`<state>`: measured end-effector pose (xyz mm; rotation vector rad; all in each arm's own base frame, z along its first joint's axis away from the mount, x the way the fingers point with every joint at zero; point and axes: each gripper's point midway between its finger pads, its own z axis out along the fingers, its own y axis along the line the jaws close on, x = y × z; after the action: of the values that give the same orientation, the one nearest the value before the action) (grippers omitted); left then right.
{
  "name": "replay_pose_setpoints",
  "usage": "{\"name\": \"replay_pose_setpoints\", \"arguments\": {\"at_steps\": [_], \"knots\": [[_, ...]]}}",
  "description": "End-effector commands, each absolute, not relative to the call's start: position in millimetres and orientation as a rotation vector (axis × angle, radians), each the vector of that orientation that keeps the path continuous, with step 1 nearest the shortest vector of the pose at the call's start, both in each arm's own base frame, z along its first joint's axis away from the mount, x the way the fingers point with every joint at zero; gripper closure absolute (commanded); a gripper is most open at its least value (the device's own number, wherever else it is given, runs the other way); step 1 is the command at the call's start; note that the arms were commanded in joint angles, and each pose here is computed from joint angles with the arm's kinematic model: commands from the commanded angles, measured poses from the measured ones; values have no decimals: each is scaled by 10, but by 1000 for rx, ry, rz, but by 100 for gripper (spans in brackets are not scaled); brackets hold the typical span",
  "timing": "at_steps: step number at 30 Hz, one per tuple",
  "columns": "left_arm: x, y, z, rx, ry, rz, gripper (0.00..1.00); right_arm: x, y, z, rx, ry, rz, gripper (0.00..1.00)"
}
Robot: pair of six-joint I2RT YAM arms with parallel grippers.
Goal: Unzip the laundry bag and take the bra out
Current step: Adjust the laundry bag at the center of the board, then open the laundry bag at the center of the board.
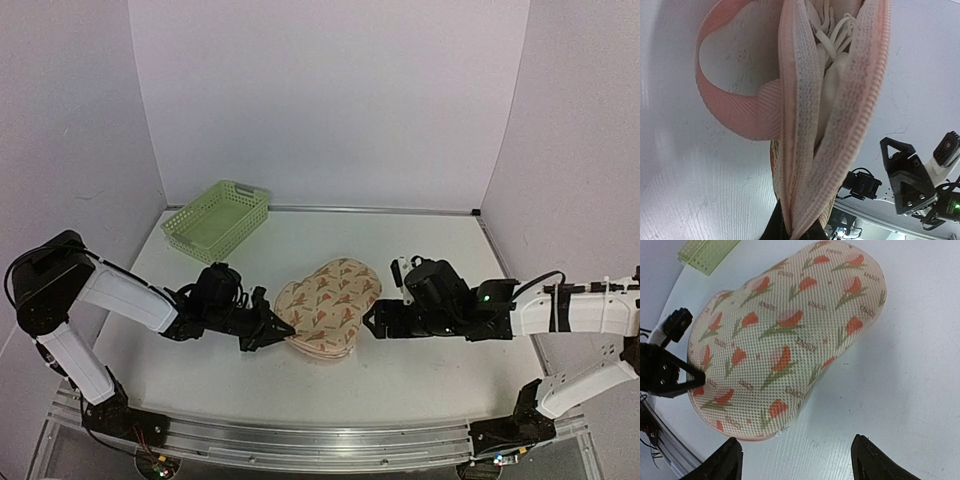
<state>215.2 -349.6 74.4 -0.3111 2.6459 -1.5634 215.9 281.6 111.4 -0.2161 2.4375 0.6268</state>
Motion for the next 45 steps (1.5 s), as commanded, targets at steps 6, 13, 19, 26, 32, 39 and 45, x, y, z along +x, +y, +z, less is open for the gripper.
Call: {"name": "replay_pose_setpoints", "arguments": {"at_steps": [6,13,19,26,32,39,45], "knots": [[1999,-3606,897,-405,2574,-1542,97,2488,2872,1437,-46,2367,607,16],[1888,-3766,928,-413,2566,-1537,71,2612,2938,1361,29,2381,580,12],[1736,-3901,899,-380,2594,-1538,49,2664,2974,1251,76,2409,565,10],[1661,-3906,985,-339,2570,-1541,37,2712,3024,1120,109,2436,559,9],[1570,-3860,1063,-283,2580,-1456,31,2766,3070,1063,116,2442,566,9],[1626,-3560,1270,-284,2557,-1186,28,2802,3093,1081,102,2437,571,9],[1757,-3408,1469,-223,2517,-1035,26,2835,3107,1148,83,2420,576,9]]}}
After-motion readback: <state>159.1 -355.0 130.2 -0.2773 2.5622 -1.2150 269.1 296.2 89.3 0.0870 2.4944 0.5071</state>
